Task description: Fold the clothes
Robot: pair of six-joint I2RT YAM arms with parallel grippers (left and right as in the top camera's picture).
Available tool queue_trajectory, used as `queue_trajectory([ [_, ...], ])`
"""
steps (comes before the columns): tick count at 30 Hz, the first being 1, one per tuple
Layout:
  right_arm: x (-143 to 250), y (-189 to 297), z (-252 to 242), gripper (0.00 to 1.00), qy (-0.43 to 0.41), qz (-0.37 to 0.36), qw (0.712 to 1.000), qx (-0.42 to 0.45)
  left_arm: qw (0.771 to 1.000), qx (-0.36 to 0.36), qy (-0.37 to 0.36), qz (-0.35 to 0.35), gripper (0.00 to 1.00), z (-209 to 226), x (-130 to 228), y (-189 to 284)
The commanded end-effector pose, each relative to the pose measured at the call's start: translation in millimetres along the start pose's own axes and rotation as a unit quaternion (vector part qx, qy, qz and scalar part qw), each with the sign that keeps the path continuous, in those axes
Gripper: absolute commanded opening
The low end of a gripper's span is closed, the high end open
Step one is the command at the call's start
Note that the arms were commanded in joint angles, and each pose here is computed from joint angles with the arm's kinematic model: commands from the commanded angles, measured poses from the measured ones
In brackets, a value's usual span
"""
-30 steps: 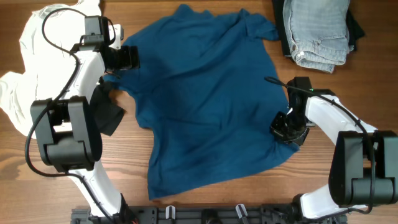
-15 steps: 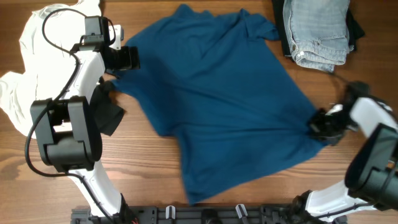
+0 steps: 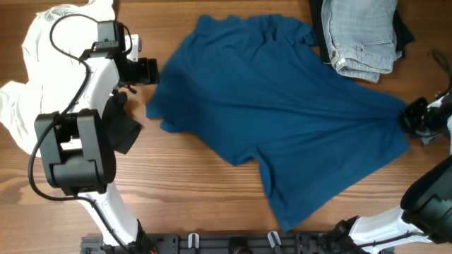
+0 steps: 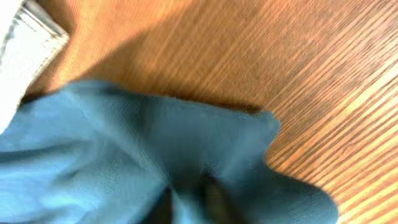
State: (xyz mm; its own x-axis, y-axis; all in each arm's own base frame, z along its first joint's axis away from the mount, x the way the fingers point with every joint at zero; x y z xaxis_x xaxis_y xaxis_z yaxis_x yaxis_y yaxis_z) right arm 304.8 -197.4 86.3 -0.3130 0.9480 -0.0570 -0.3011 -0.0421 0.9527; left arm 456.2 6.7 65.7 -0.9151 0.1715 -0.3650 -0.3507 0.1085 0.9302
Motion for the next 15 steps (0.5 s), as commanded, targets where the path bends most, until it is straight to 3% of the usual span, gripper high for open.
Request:
queue_trajectory([
  [1, -5.0, 14.8, 17.4, 0.78, 0.024, 0.009, 0.999, -0.027, 0.999, 0.038, -0.001, 0.035, 0.87, -13.7, 17.3, 8.4],
  [3, -3.4, 21.8, 24.3, 0.89, 0.027, 0.018, 0.999, -0.041, 0.995, 0.084, -0.011, 0.056, 0.87, -28.6, 28.7, 11.3],
  [7, 1.5, 28.3, 33.7, 0.94, 0.038, 0.031, 0.997, -0.058, 0.982, 0.158, -0.032, 0.102, 0.83, -52.8, 53.1, 21.1],
  [15, 25.1, 23.2, 58.4, 0.93, 0.086, 0.051, 0.993, -0.069, 0.983, 0.105, -0.034, 0.147, 0.67, -37.7, 72.2, 17.3],
])
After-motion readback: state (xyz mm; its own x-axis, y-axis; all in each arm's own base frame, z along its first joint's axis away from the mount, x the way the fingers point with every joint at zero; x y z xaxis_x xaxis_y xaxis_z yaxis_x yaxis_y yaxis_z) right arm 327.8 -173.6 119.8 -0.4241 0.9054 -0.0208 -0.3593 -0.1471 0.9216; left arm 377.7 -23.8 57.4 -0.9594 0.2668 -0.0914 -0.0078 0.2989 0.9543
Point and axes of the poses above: each gripper's point midway between its finger pads, its own y axis back along the fingers, its own z axis along the line the jaws close on, x = y × z, the point moved 2 cm from there along y, back along the fingers, and after that the axes turned 15 degrees about -y, right-handed, at the moved point
